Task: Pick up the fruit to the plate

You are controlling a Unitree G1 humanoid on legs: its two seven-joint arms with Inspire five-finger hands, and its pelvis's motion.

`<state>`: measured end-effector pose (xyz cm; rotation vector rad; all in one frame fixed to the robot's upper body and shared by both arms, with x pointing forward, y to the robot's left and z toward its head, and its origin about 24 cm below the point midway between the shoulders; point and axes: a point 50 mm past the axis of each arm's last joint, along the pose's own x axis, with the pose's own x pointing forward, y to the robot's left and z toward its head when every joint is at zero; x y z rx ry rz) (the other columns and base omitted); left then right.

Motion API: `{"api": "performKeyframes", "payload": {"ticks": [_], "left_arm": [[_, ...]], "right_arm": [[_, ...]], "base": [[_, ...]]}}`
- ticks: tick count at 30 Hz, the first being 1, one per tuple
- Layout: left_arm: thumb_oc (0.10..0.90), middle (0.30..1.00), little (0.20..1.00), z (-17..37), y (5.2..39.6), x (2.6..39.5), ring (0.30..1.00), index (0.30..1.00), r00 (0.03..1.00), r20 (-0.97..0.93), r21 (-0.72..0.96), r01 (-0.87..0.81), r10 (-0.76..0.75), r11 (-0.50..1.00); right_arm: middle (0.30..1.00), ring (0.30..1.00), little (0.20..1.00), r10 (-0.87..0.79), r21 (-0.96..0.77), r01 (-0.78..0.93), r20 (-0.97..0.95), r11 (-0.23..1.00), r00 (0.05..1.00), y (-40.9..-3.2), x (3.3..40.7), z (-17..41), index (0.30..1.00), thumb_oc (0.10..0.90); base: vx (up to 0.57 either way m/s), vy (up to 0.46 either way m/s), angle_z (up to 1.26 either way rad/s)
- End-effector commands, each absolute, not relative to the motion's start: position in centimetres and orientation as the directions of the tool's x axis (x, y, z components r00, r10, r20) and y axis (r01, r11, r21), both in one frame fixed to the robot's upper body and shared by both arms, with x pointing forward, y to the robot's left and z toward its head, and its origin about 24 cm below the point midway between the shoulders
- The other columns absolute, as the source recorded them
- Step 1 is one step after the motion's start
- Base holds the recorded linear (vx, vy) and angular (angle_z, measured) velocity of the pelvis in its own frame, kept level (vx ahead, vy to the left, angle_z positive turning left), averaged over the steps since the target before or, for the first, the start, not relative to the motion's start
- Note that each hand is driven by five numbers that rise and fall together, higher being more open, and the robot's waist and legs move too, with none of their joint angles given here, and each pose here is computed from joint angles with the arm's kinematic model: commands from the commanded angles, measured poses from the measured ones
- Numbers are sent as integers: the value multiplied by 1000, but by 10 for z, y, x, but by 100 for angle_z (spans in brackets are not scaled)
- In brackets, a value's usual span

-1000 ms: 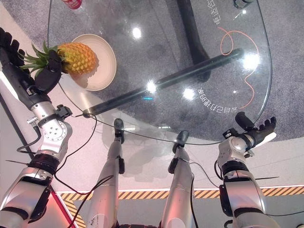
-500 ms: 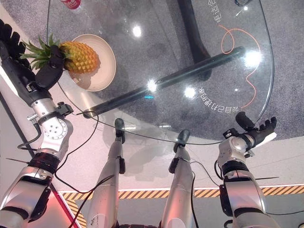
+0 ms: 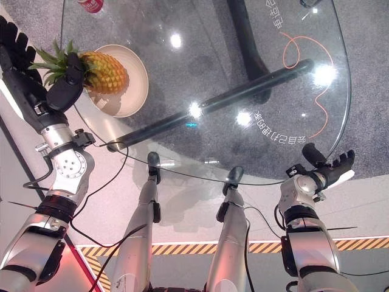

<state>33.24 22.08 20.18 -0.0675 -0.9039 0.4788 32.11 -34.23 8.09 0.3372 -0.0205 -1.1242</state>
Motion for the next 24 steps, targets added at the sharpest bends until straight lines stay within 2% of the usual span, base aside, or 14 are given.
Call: {"api": "performKeyframes", "payload": {"ticks": [1, 24], "left_arm": [[800, 900, 900, 250, 211, 316, 900, 900, 316, 873, -321, -200, 371, 926], [800, 900, 900, 267, 198, 302, 900, 900, 250, 912, -308, -112, 326, 945]], "right_arm": [[900, 900, 900, -948, 306, 911, -68, 278, 312, -381, 298, 98, 900, 800], [900, 900, 900, -948, 315, 910, -76, 270, 308, -381, 298, 98, 900, 800]], "base": [[0, 0, 0], [-1, 0, 0]]}}
